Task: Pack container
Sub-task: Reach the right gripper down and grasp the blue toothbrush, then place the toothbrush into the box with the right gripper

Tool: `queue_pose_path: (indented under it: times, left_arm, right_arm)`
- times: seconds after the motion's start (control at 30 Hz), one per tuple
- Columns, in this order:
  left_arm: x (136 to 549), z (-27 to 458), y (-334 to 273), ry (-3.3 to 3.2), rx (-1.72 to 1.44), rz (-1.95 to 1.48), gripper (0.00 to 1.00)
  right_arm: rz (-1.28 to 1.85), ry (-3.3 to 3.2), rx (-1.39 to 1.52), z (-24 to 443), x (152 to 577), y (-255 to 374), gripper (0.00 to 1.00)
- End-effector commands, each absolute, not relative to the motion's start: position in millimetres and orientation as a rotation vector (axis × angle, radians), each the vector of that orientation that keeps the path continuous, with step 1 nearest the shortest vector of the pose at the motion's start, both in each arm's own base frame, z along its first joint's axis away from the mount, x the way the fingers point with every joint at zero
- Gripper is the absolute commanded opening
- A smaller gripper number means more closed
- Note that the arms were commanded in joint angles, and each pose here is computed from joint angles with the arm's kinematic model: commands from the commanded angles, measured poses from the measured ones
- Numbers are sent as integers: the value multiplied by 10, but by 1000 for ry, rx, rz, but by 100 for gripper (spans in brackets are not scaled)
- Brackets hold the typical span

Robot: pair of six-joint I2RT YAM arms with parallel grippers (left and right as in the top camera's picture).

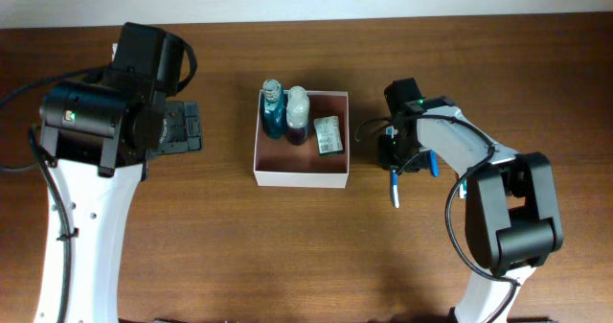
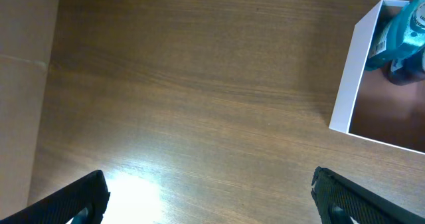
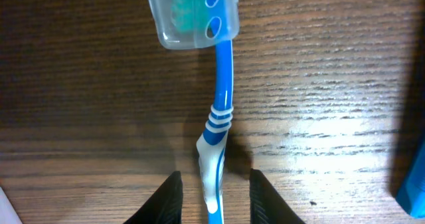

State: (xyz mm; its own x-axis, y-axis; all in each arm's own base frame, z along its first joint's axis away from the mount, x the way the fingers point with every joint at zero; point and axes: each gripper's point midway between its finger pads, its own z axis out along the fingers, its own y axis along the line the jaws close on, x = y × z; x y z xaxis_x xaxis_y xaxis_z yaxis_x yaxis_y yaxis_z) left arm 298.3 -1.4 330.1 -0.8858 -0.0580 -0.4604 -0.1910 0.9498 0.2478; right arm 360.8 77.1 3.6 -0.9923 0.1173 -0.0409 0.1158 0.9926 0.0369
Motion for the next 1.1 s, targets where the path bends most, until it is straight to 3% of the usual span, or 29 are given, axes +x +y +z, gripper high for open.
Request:
queue_pose_path:
  times: [0.0,0.33,0.5,0.6,0.9,1.07]
  left_arm:
    - [2953,3357,26,2622,-180,411,99]
    - [2953,3357,26,2622,-181,411,99]
    - [2953,3357,26,2622,-180,411,99]
    - [2953,3357,26,2622,-180,411,99]
    - [2953,3357,26,2622,-180,411,100]
    - [2953,3357,26,2622,-180,411,99]
  right_arm:
    - [23,3107,171,-30,3578,754,28]
    - [28,3076,183,-231,3549,739,27]
    - [-7,3082,186,-205,3533,693,8]
    - [-80,3084,187,-85,3533,616,4]
    - [-57,2975,107,1105,3604,778,4]
    - [91,2761,-439,1843,3493,1433,4]
